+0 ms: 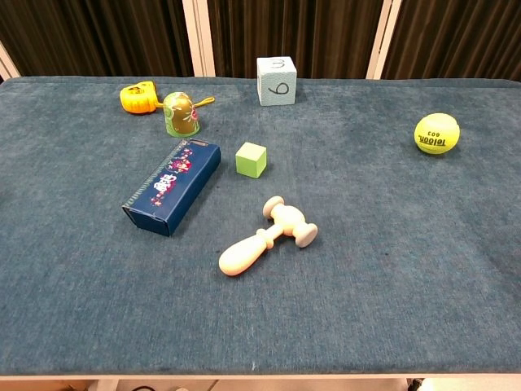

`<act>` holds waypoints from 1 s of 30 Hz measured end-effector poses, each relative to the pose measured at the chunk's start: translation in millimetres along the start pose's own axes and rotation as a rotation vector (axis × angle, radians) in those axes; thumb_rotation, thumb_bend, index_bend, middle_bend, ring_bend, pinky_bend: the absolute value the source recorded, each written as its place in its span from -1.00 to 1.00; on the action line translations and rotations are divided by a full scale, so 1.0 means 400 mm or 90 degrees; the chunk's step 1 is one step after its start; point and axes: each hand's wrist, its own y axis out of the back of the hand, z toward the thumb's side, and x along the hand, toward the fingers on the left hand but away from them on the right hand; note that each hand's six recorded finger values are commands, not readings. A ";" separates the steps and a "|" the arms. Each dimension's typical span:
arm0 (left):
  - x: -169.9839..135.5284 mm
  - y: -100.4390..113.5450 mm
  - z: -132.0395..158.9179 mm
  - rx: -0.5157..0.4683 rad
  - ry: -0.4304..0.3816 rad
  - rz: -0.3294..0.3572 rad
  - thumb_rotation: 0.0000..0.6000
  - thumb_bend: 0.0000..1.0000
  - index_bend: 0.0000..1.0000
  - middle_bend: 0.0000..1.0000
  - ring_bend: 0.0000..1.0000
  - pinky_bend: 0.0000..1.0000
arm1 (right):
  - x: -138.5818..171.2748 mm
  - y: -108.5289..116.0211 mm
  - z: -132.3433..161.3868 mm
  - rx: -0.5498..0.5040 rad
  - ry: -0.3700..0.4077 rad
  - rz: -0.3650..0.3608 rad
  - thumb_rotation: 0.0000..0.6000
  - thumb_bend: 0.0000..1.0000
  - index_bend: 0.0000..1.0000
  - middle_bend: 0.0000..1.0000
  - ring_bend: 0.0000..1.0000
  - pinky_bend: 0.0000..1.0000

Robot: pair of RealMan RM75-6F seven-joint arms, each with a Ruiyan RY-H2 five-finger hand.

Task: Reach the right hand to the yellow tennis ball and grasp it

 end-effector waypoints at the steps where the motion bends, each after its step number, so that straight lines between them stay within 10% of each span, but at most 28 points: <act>1: 0.001 0.001 -0.001 -0.001 0.001 0.001 1.00 -0.44 -0.72 -1.00 -1.00 -0.76 | -0.030 -0.003 0.003 0.001 0.004 0.012 1.00 -0.60 -1.00 -0.90 -0.80 -0.60; 13: 0.002 0.007 -0.013 -0.001 0.012 0.006 1.00 -0.44 -0.72 -1.00 -1.00 -0.76 | -0.321 -0.027 0.010 0.015 -0.020 0.102 1.00 -0.60 -1.00 -0.90 -0.80 -0.61; 30: 0.007 0.008 -0.020 0.002 0.019 0.007 1.00 -0.44 -0.72 -1.00 -1.00 -0.76 | -0.481 -0.111 0.086 -0.035 -0.024 0.165 1.00 -0.60 -0.91 -0.75 -0.61 -0.58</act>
